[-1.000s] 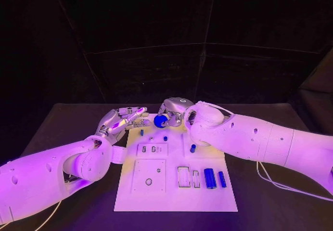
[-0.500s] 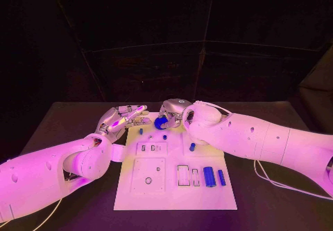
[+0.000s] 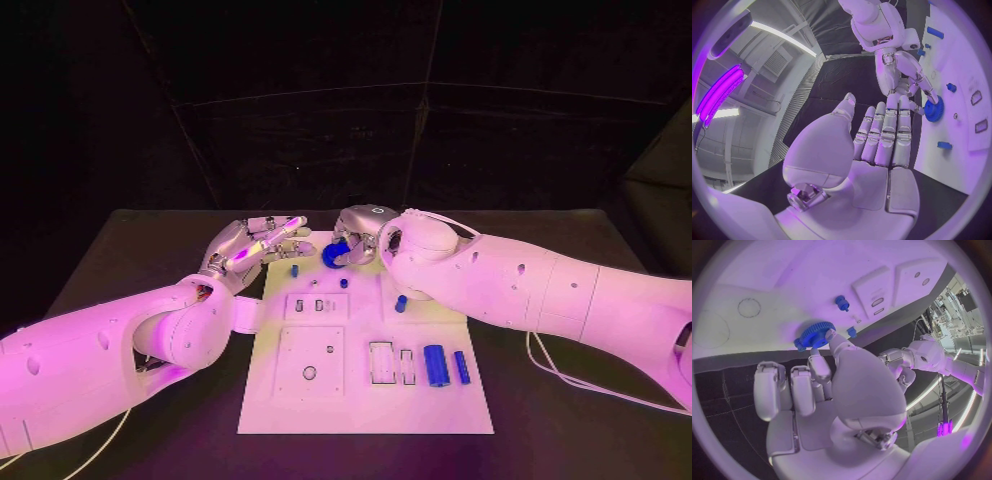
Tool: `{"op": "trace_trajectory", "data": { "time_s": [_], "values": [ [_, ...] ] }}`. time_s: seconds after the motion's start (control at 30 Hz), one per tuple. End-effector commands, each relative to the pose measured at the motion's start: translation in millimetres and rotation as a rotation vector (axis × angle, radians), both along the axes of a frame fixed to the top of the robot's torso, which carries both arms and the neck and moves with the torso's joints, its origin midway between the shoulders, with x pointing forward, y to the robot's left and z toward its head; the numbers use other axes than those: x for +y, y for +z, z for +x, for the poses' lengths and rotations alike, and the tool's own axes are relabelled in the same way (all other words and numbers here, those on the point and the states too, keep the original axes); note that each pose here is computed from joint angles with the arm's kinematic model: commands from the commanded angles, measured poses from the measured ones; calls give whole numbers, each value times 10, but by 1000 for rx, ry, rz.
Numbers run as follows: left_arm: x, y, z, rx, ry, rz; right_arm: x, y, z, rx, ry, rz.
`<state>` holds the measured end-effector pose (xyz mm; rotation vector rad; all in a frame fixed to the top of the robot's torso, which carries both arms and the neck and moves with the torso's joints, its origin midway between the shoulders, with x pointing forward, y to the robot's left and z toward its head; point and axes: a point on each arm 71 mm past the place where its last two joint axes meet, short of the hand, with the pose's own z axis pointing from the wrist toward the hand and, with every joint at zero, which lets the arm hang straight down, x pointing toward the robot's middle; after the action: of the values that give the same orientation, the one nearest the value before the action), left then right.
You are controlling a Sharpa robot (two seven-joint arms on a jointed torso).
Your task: Assemble the parts on the task board
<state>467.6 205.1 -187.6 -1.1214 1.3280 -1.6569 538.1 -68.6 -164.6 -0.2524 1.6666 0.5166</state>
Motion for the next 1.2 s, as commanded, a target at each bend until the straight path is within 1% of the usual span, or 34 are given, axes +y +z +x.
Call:
{"op": "trace_trajectory", "data": {
  "time_s": [0.03, 0.37, 0.5, 1.03, 1.13, 1.2],
  "values": [
    [-10, 19, 1, -10, -8, -3, -9, -3, 9, 7, -11, -24],
    [-6, 19, 2, -9, -7, -1, -23, -37, 3, 55, -6, -33],
    [-6, 18, 2, -8, -7, -1, -41, -46, 10, 66, -13, -34],
    [5, 18, 1, -6, -4, 1, -189, -49, 34, 67, -49, -25],
    [8, 18, 1, -7, -3, 2, -214, -33, 27, 54, -50, -8],
    [10, 18, 1, -7, -3, 2, -233, -6, 19, 28, -49, 19]
  ]
}}
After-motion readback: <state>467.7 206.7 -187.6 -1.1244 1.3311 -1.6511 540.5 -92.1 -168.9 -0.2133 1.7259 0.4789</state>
